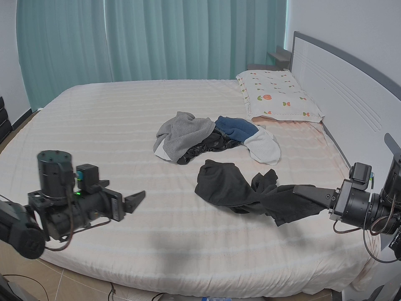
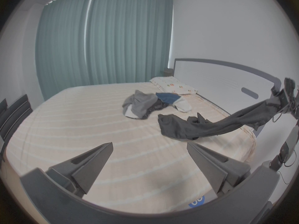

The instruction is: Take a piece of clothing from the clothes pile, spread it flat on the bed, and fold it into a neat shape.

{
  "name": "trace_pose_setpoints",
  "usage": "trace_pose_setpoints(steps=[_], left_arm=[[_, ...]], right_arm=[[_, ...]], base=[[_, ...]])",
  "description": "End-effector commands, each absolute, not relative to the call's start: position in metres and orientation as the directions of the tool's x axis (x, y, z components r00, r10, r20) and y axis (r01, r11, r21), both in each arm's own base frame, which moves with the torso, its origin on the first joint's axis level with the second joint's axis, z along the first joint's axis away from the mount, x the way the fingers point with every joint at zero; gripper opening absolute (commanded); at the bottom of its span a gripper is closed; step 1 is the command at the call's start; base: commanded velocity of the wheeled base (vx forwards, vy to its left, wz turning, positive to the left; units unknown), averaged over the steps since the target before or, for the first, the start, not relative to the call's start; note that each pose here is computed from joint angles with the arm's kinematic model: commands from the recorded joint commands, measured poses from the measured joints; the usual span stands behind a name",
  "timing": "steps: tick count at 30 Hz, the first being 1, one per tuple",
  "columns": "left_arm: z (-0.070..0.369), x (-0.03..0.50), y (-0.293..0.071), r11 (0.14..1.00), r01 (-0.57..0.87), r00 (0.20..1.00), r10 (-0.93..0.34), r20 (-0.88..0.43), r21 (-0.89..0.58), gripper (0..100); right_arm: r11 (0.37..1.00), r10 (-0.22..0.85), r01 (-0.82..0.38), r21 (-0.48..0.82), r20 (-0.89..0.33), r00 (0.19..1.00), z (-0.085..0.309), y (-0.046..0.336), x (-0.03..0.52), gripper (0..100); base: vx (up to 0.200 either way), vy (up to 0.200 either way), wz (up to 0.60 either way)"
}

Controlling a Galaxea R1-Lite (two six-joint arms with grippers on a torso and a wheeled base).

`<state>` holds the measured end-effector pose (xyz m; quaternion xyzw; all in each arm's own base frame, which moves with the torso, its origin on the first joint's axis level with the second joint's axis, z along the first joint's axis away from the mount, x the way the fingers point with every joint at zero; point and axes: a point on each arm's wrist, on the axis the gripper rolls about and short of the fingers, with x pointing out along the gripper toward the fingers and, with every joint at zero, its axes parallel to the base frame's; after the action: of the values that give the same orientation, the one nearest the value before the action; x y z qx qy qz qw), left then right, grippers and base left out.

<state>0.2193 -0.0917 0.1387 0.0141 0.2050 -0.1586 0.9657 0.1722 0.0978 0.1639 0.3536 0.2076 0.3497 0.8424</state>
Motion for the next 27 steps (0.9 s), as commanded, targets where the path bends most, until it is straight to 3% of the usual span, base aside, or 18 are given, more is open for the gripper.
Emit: trace_pose_setpoints(steps=[1, 10, 13, 20, 27], left_arm=[[0.078, 0.250, -0.163, 0.920, 0.389, 0.788, -0.355, -0.504, -0.042, 100], [0.062, 0.277, -0.190, 0.924, 0.375, 0.787, -0.360, -0.501, -0.074, 100], [0.048, 0.291, -0.200, 0.950, 0.311, 0.816, -0.284, -0.503, -0.033, 100], [0.041, 0.306, -0.219, 0.951, 0.305, 0.830, -0.288, -0.477, -0.044, 100], [0.025, 0.325, -0.241, 0.957, 0.275, 0.841, -0.284, -0.461, -0.088, 100]], right_arm=[[0.509, 0.730, -0.443, 0.738, -0.098, 0.676, 0.165, 0.099, 0.172, 0], [0.500, 0.736, -0.472, 0.726, -0.068, 0.674, 0.177, 0.107, 0.183, 0], [0.488, 0.735, -0.495, 0.719, -0.033, 0.677, 0.186, 0.109, 0.185, 0], [0.443, 0.768, -0.585, 0.679, 0.048, 0.638, 0.209, 0.123, 0.187, 0], [0.415, 0.799, -0.608, 0.677, 0.048, 0.600, 0.216, 0.133, 0.182, 0]], base=[[0.000, 0.000, 0.00], [0.000, 0.000, 0.00], [0.000, 0.000, 0.00], [0.000, 0.000, 0.00], [0.000, 0.000, 0.00]])
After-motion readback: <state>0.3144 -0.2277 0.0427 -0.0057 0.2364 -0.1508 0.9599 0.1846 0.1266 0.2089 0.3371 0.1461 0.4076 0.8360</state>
